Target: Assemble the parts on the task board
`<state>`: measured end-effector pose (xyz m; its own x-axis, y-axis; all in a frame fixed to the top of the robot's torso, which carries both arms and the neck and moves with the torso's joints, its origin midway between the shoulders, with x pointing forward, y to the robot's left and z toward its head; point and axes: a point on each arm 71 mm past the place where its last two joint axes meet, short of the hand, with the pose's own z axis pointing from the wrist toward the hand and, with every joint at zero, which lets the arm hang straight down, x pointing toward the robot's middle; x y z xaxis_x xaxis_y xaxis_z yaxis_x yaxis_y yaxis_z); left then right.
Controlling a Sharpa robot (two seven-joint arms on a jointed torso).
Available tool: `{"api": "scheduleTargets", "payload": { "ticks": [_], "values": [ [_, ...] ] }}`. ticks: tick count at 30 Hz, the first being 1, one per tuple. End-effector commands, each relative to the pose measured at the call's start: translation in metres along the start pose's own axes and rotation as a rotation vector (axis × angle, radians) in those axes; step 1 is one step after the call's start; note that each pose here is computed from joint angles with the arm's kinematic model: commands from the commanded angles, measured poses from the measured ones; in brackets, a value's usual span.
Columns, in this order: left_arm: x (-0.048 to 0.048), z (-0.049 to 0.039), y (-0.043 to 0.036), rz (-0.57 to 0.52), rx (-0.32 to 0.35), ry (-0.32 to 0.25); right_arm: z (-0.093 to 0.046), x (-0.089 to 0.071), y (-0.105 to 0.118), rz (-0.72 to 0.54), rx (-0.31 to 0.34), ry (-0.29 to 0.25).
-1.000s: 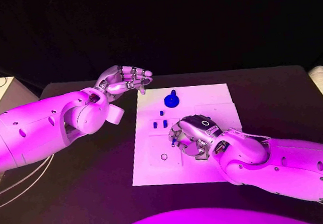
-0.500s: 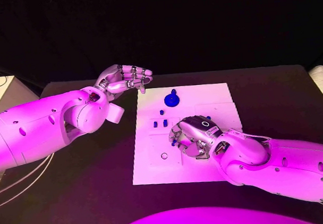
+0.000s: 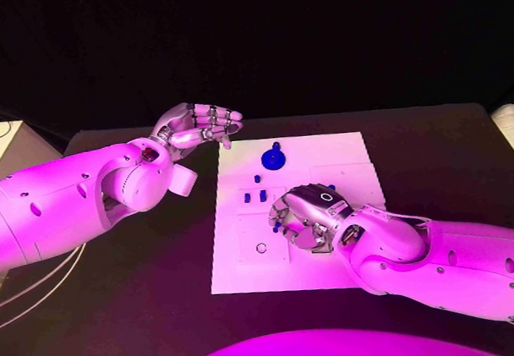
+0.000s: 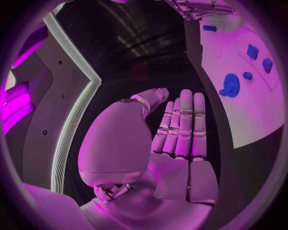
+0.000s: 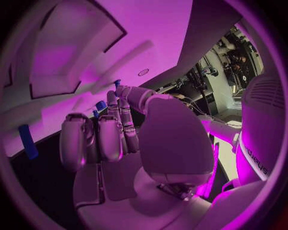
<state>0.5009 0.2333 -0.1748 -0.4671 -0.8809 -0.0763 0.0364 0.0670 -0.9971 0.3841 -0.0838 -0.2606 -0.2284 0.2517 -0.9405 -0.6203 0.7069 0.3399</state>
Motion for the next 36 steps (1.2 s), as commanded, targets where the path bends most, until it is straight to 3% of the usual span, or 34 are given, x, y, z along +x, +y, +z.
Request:
{"api": "scheduleTargets", "payload": {
  "ticks": [1,9,22,36],
  "values": [
    [0.0018,0.0003,-0.001,-0.011,0.004,0.015,0.0002,0.0059,0.0011,-0.068,0.005,0.064],
    [0.0019,0.0003,-0.001,-0.011,0.003,0.016,0.0008,0.0092,0.0071,-0.142,-0.004,0.086],
    [0.0015,0.0002,-0.0009,-0.011,0.001,0.015,0.0,0.0105,0.0081,-0.122,-0.015,0.095],
    [0.0008,0.0,-0.0005,-0.011,-0.003,0.016,-0.0042,0.0018,0.0033,-0.051,-0.007,0.001]
  ]
}}
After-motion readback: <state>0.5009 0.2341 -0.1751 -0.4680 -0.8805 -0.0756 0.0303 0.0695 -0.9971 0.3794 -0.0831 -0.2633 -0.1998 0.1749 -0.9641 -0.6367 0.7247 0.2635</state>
